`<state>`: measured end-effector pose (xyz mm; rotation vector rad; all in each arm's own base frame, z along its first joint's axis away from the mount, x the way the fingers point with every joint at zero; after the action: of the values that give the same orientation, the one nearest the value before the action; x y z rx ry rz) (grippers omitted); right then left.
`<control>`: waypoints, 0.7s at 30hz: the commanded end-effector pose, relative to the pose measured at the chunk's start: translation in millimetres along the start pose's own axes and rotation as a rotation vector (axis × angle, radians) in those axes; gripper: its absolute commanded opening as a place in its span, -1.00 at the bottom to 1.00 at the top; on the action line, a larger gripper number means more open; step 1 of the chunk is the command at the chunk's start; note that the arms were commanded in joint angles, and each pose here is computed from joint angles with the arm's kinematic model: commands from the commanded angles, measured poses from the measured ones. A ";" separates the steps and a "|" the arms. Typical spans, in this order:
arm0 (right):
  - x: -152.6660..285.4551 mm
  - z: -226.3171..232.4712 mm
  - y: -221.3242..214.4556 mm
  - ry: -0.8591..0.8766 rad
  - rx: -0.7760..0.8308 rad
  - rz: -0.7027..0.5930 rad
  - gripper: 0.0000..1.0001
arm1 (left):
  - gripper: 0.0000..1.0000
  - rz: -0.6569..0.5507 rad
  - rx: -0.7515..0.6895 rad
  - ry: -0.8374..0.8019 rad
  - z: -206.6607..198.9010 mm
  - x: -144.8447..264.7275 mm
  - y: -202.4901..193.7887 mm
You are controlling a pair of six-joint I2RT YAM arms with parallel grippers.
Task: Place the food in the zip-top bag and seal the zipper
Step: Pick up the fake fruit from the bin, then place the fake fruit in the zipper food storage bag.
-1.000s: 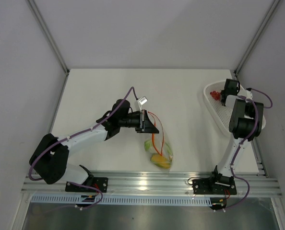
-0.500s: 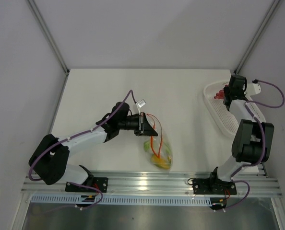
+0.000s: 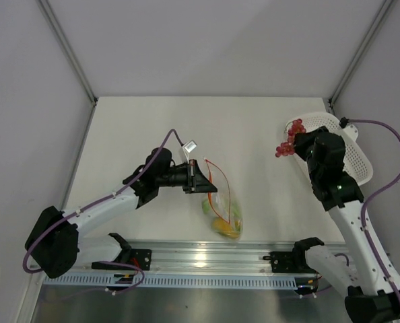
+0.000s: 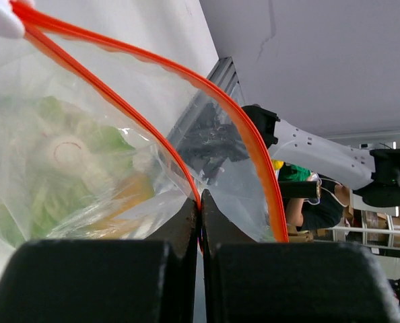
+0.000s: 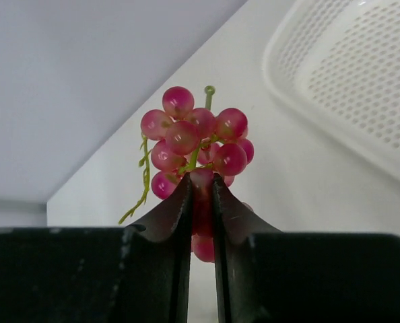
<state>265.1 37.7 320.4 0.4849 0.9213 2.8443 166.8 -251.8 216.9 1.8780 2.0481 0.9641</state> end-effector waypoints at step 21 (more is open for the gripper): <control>188.5 47.4 -117.1 0.742 0.311 0.817 -1.00 | -0.99 -0.053 -0.039 -0.040 -32.0 -6.8 -5.4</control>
<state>113.2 176.7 318.3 -0.0261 1.5527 3.6724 147.8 -265.2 218.4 1.8911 2.0322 0.9829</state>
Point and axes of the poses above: each gripper's point midway between its finger pads, its own x axis back along the fingers, its own z axis along the line the jaws close on, y = z × x, the point moved 7 cm from there along x, back along the fingers, and after that the axes turned 13 degrees about -x, right-handed, at the moved point
